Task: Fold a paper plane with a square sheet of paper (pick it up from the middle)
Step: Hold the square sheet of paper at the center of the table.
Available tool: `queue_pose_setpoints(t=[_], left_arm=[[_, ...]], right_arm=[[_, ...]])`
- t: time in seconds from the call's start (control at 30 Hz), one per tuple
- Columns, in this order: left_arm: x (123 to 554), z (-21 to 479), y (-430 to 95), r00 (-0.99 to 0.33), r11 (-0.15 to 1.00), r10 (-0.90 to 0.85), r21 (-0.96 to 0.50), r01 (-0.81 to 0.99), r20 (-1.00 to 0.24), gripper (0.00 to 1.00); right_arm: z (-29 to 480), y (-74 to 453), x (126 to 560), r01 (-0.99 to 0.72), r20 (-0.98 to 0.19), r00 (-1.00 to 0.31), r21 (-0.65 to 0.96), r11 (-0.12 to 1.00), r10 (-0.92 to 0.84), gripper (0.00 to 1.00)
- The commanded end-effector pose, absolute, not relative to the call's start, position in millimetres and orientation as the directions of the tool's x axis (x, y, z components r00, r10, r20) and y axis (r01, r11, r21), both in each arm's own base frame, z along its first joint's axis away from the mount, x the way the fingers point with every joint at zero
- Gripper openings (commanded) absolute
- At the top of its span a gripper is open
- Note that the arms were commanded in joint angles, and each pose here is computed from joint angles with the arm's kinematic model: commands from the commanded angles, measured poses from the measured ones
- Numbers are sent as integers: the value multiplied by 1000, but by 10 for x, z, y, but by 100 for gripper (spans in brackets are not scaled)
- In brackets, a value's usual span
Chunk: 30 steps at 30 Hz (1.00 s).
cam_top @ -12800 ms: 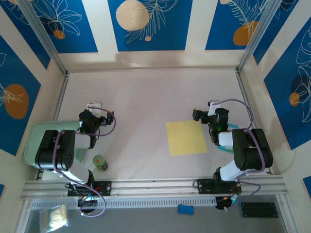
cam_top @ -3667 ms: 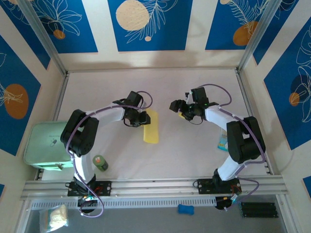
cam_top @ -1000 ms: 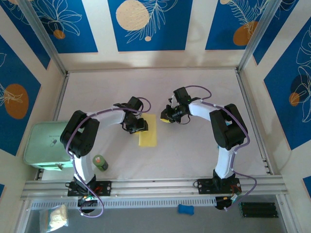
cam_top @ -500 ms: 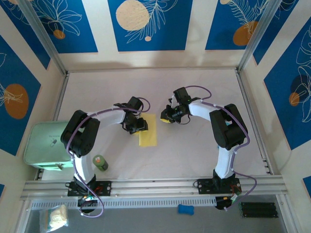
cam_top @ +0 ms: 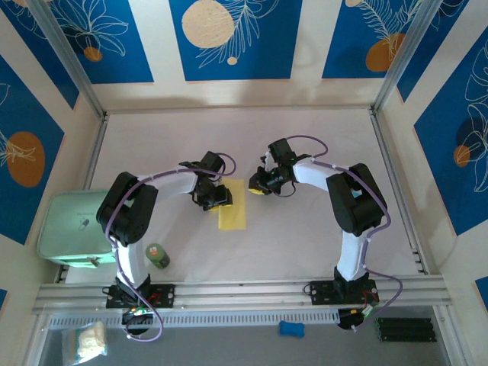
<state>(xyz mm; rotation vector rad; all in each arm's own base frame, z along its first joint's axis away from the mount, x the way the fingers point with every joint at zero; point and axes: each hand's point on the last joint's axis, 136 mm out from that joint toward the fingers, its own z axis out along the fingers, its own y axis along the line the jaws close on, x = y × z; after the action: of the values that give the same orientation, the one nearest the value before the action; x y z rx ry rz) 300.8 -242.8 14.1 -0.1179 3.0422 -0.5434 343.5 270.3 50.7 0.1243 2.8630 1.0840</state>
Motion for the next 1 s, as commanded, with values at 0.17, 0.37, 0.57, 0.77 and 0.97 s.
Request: queue_pose_setpoints(t=[0.17, 0.37, 0.57, 0.77, 0.97], left_arm=[[2559, -507, -2140, -988, 978, -62, -188, -88, 142, 51], [2523, -565, -2127, -985, 980, -65, -177, -94, 161, 52], [2492, -609, -2116, -984, 983, -48, -167, -77, 170, 52], [2459, -651, -2099, -983, 985, -33, -158, -62, 182, 52], [2409, -739, -2092, -979, 987, -27, -149, -58, 204, 52]], right_arm=[[454, 2818, 3323, 36, -13, -998, 685, 728, 61, 17], [413, 2869, 3289, 30, 2, -999, 691, 722, 40, 17], [392, 2925, 3259, 27, 17, -1000, 703, 710, 21, 16], [387, 2952, 3257, 22, 18, -1000, 709, 705, 13, 16], [402, 2989, 3261, 12, 16, -1000, 719, 695, 1, 15]])
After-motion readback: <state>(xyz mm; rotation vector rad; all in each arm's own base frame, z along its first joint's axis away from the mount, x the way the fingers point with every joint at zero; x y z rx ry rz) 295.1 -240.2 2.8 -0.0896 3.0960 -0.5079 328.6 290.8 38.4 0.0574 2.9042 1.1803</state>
